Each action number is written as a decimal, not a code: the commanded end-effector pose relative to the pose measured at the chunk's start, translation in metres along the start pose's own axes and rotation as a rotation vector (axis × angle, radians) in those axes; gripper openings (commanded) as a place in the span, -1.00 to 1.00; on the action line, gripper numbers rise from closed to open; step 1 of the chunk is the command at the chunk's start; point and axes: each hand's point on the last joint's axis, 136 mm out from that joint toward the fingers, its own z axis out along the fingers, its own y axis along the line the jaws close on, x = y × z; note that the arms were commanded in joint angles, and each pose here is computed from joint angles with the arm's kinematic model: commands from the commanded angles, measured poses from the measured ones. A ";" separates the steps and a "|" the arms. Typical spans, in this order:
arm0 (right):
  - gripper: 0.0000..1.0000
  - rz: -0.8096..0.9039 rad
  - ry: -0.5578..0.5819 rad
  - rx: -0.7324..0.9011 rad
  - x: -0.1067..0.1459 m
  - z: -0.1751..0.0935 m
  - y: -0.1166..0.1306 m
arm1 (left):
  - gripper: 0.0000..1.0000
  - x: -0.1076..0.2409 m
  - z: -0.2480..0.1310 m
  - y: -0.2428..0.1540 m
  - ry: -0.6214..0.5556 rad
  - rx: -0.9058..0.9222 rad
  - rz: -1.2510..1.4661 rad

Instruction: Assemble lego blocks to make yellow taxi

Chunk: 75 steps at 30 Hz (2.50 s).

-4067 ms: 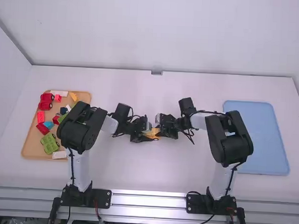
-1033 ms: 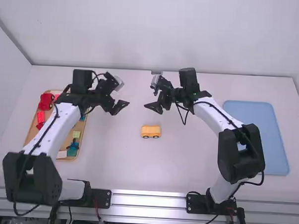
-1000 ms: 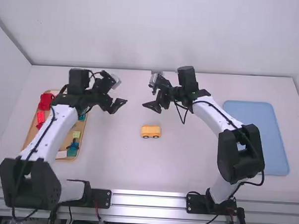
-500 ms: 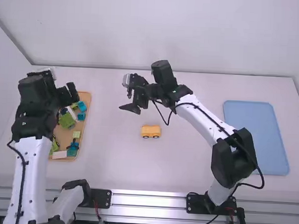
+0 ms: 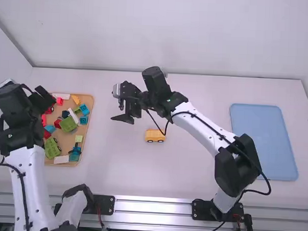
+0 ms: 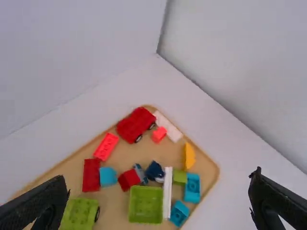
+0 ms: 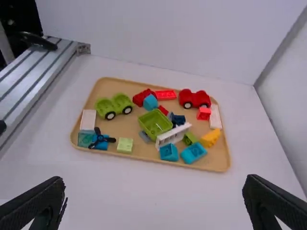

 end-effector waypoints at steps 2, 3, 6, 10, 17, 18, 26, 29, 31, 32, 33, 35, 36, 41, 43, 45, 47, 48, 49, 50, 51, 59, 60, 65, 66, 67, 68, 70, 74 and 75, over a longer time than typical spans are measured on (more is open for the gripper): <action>0.98 -0.001 0.005 0.089 -0.016 -0.008 -0.016 | 0.98 -0.001 0.011 0.000 0.027 0.057 0.001; 0.97 -0.009 0.011 0.098 -0.015 -0.008 -0.018 | 0.98 -0.003 0.015 0.004 0.030 0.056 -0.012; 0.98 -0.012 0.017 0.108 -0.014 -0.009 -0.020 | 0.98 -0.009 0.024 0.013 0.038 0.016 -0.022; 0.97 -0.008 0.023 0.123 -0.011 -0.012 -0.025 | 0.98 -0.021 0.039 0.006 0.039 0.020 0.035; 0.98 0.001 0.028 0.152 -0.006 -0.022 -0.036 | 0.98 -0.021 0.067 -0.043 0.110 0.271 0.151; 0.98 0.002 0.028 0.159 -0.005 -0.024 -0.039 | 0.98 -0.018 0.073 -0.043 0.150 0.271 0.159; 0.98 -0.002 0.026 0.176 -0.004 -0.029 -0.045 | 0.98 0.004 0.102 -0.089 0.311 0.285 0.283; 0.97 -0.001 0.027 0.174 -0.004 -0.028 -0.044 | 0.98 0.012 0.113 -0.109 0.345 0.207 0.326; 0.97 0.002 0.035 0.182 -0.002 -0.028 -0.045 | 0.98 0.018 0.117 -0.120 0.375 0.180 0.351; 0.97 0.003 0.040 0.188 -0.001 -0.028 -0.046 | 0.98 0.021 0.118 -0.125 0.387 0.173 0.364; 0.98 0.004 0.046 0.196 0.000 -0.029 -0.047 | 0.98 0.023 0.121 -0.130 0.403 0.165 0.370; 0.98 0.014 0.060 0.216 0.002 -0.029 -0.051 | 0.98 0.029 0.128 -0.140 0.451 0.162 0.385; 0.98 0.015 0.062 0.216 0.003 -0.029 -0.050 | 0.98 0.031 0.131 -0.142 0.471 0.159 0.393; 0.97 0.022 0.065 0.214 0.005 -0.031 -0.051 | 0.98 0.043 0.159 -0.137 0.572 0.100 0.358; 0.98 0.023 0.066 0.215 0.005 -0.031 -0.051 | 0.98 0.047 0.165 -0.134 0.597 0.089 0.356; 0.98 0.023 0.066 0.216 0.006 -0.032 -0.052 | 0.98 0.055 0.177 -0.126 0.639 0.060 0.336; 0.98 0.023 0.066 0.215 0.005 -0.031 -0.051 | 0.98 0.063 0.185 -0.119 0.670 0.035 0.327; 0.98 0.023 0.066 0.215 0.005 -0.031 -0.051 | 0.99 0.066 0.187 -0.117 0.681 0.031 0.328; 0.98 0.025 0.068 0.216 0.006 -0.032 -0.052 | 0.99 0.072 0.192 -0.111 0.706 0.014 0.323; 0.97 0.026 0.069 0.216 0.007 -0.032 -0.052 | 0.99 0.077 0.196 -0.106 0.722 -0.001 0.308; 0.98 0.029 0.072 0.215 0.007 -0.032 -0.051 | 1.00 0.081 0.200 -0.101 0.737 -0.016 0.292; 0.97 0.042 0.094 0.230 0.013 -0.034 -0.054 | 0.64 0.118 0.220 -0.078 0.846 -0.036 0.236; 0.97 0.043 0.093 0.230 0.013 -0.034 -0.054 | 0.54 0.122 0.221 -0.076 0.855 -0.042 0.238; 0.97 0.045 0.095 0.228 0.014 -0.034 -0.053 | 0.25 0.144 0.225 -0.073 0.883 -0.046 0.245; 0.98 0.045 0.096 0.228 0.014 -0.034 -0.053 | 0.23 0.146 0.226 -0.073 0.885 -0.046 0.245; 0.97 0.046 0.097 0.229 0.014 -0.034 -0.053 | 0.22 0.151 0.228 -0.071 0.890 -0.049 0.246; 0.98 0.048 0.098 0.227 0.015 -0.034 -0.053 | 0.22 0.157 0.230 -0.069 0.896 -0.051 0.245; 0.98 0.047 0.098 0.225 0.014 -0.033 -0.052 | 0.19 0.166 0.231 -0.066 0.907 -0.059 0.239; 0.98 0.053 0.103 0.224 0.016 -0.034 -0.052 | 0.02 0.181 0.236 -0.062 0.915 -0.064 0.231; 0.98 0.053 0.103 0.223 0.016 -0.034 -0.052 | -0.01 0.185 0.238 -0.061 0.915 -0.062 0.229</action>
